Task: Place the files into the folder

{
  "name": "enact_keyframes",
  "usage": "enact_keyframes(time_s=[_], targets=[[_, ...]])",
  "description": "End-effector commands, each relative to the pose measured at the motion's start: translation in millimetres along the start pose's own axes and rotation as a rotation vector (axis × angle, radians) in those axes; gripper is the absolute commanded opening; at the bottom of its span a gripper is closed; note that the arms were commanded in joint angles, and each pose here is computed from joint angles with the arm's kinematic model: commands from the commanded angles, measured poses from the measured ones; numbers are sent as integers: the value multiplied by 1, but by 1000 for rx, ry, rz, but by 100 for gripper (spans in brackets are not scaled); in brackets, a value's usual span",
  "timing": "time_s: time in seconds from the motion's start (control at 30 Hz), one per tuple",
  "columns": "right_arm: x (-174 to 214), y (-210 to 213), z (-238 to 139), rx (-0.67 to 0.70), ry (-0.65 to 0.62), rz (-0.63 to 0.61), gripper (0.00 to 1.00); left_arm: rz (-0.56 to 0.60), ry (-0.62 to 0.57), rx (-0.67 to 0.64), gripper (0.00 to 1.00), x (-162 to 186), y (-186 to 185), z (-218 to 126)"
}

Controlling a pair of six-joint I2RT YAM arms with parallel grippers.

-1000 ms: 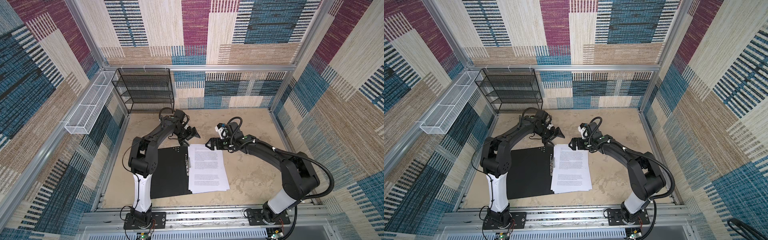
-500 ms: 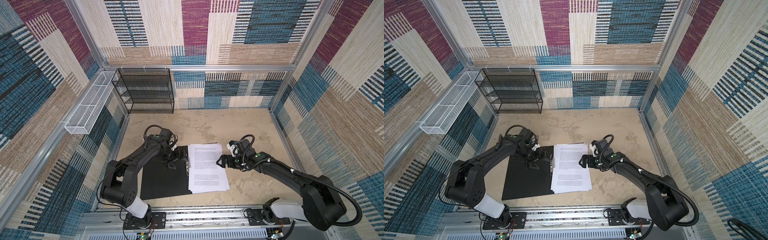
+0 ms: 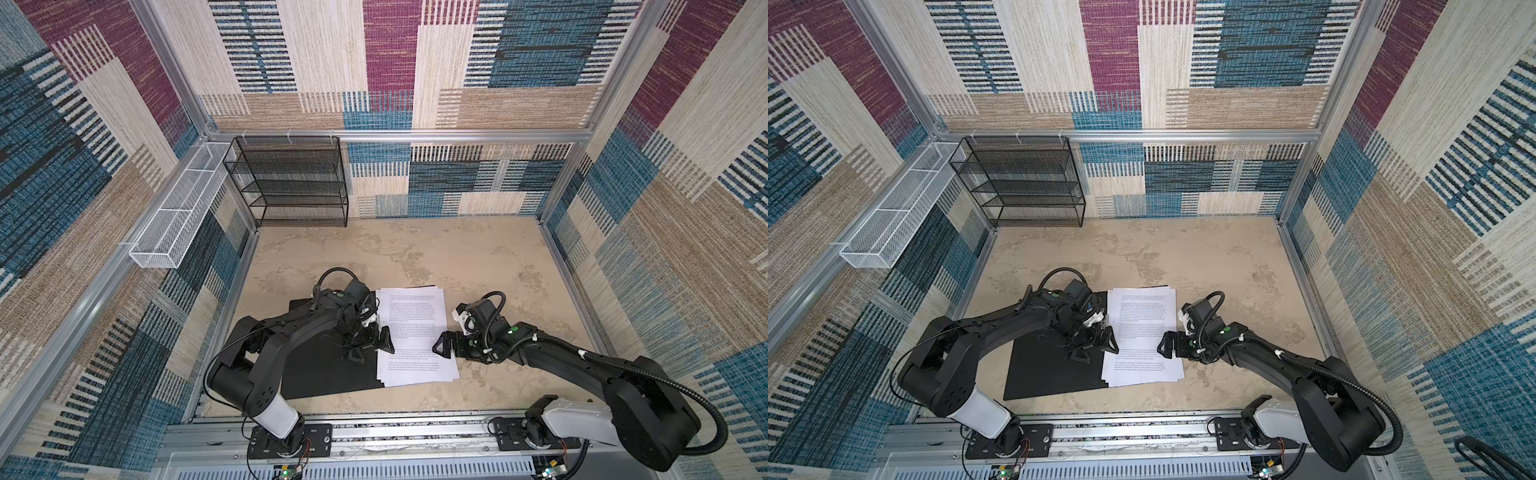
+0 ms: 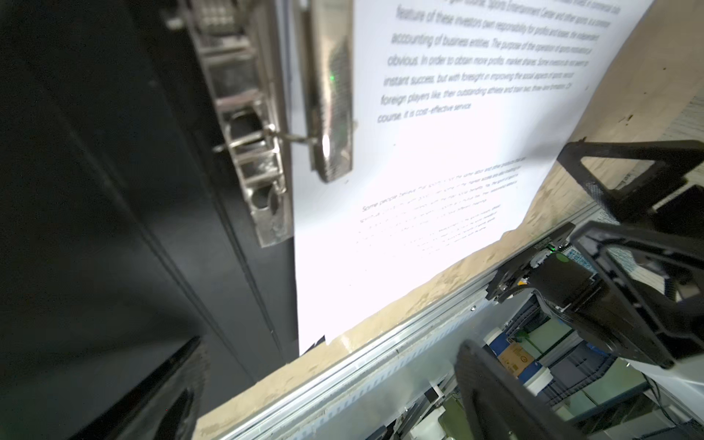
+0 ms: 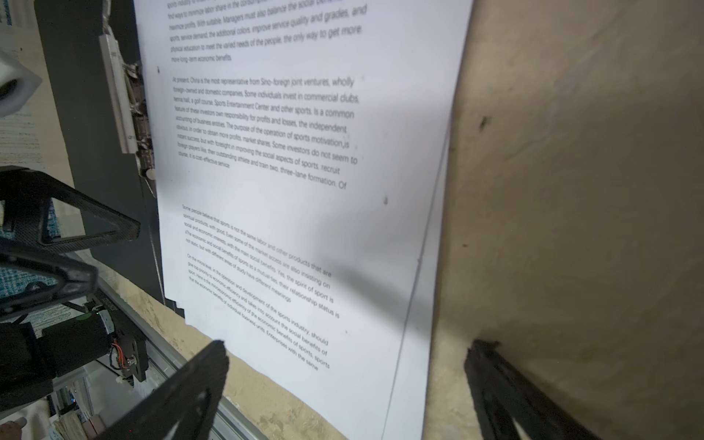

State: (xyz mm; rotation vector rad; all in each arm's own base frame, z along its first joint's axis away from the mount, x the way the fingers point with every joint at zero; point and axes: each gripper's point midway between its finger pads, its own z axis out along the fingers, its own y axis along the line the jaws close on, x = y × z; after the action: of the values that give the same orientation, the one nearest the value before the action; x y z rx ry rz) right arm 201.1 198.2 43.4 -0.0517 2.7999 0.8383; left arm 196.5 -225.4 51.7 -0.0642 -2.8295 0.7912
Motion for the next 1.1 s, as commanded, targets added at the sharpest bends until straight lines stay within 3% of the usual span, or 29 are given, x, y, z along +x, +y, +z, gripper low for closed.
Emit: enact_keyframes(time_s=[0.0,0.37,0.8,0.93,1.07], targets=[[8,-3,5,3,20,39,100,25,-4,24,99,-7,-11,6],[15,8,9,-37,43,35,100,41,59,33,99,9,-26,27],[11,9,7,-1,22,14,100,55,63,76,99,12,-48,25],[10,7,8,12,18,19,100,20,56,-22,99,11,-28,29],[4,-1,6,72,-5,18,100,42,1,-87,99,8,-26,11]])
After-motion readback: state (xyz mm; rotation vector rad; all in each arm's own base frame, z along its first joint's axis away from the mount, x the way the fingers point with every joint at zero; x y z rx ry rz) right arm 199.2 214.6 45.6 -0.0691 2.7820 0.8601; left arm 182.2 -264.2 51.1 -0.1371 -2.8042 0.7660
